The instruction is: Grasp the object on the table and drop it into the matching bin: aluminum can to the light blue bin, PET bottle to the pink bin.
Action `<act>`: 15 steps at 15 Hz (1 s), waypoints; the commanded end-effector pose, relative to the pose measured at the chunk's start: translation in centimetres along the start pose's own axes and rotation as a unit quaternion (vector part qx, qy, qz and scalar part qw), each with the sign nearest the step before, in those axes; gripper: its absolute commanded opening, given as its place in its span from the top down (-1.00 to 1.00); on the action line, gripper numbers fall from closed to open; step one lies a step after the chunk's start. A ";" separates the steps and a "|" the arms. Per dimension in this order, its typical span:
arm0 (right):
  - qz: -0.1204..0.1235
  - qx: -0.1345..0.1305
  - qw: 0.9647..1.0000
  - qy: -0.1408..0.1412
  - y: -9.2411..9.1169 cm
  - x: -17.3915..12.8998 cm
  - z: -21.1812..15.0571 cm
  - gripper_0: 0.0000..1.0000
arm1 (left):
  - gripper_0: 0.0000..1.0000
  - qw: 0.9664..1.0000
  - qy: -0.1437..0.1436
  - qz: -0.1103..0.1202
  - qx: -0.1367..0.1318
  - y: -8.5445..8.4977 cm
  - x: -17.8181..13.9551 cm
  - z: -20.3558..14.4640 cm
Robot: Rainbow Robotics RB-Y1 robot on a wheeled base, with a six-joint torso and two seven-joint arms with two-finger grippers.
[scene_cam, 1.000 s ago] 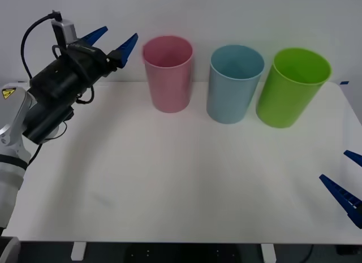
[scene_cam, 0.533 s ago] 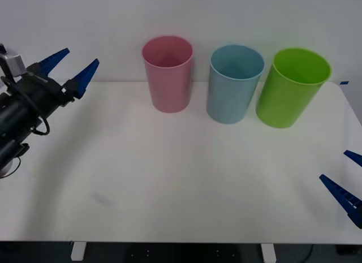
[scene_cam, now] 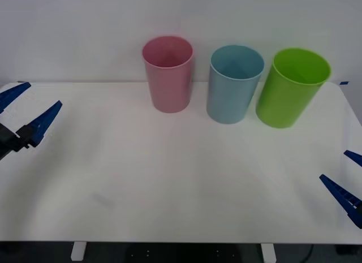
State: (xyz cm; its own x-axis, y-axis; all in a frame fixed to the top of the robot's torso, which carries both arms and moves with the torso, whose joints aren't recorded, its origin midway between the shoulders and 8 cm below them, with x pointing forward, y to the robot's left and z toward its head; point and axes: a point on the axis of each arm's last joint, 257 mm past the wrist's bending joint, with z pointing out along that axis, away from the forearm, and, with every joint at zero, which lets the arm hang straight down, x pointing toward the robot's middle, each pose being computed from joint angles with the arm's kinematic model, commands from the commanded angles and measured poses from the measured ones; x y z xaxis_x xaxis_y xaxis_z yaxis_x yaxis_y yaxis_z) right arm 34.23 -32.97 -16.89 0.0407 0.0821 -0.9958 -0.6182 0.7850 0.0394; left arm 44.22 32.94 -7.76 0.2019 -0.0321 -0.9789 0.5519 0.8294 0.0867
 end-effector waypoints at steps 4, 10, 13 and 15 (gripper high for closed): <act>0.000 0.000 1.000 0.000 0.0 0.0 0.0 -1.00 | -1.00 0.996 0.067 0.053 0.022 -0.8 2.9 -5.2; 0.000 0.000 1.000 0.000 0.0 0.0 0.0 -1.00 | -1.00 0.995 0.091 0.029 0.021 -1.8 4.6 -8.8; 0.000 0.000 1.000 0.000 0.0 0.0 0.0 -1.00 | -1.00 0.995 0.094 0.015 0.018 -2.1 5.0 -9.7; 0.000 0.000 1.000 0.000 0.0 0.0 0.0 -1.00 | -1.00 0.995 0.096 0.013 0.017 -2.2 5.2 -10.0</act>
State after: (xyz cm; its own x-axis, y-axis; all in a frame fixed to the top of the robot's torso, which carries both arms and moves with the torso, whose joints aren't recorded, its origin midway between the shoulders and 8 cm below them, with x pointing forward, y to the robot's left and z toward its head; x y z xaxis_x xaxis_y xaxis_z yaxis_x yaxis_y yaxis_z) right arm 34.23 -32.97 -16.89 0.0406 0.0821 -0.9958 -0.6182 0.7850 0.0395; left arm 35.99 36.45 -14.86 0.0606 0.0995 -0.9932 0.5768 0.8086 0.1161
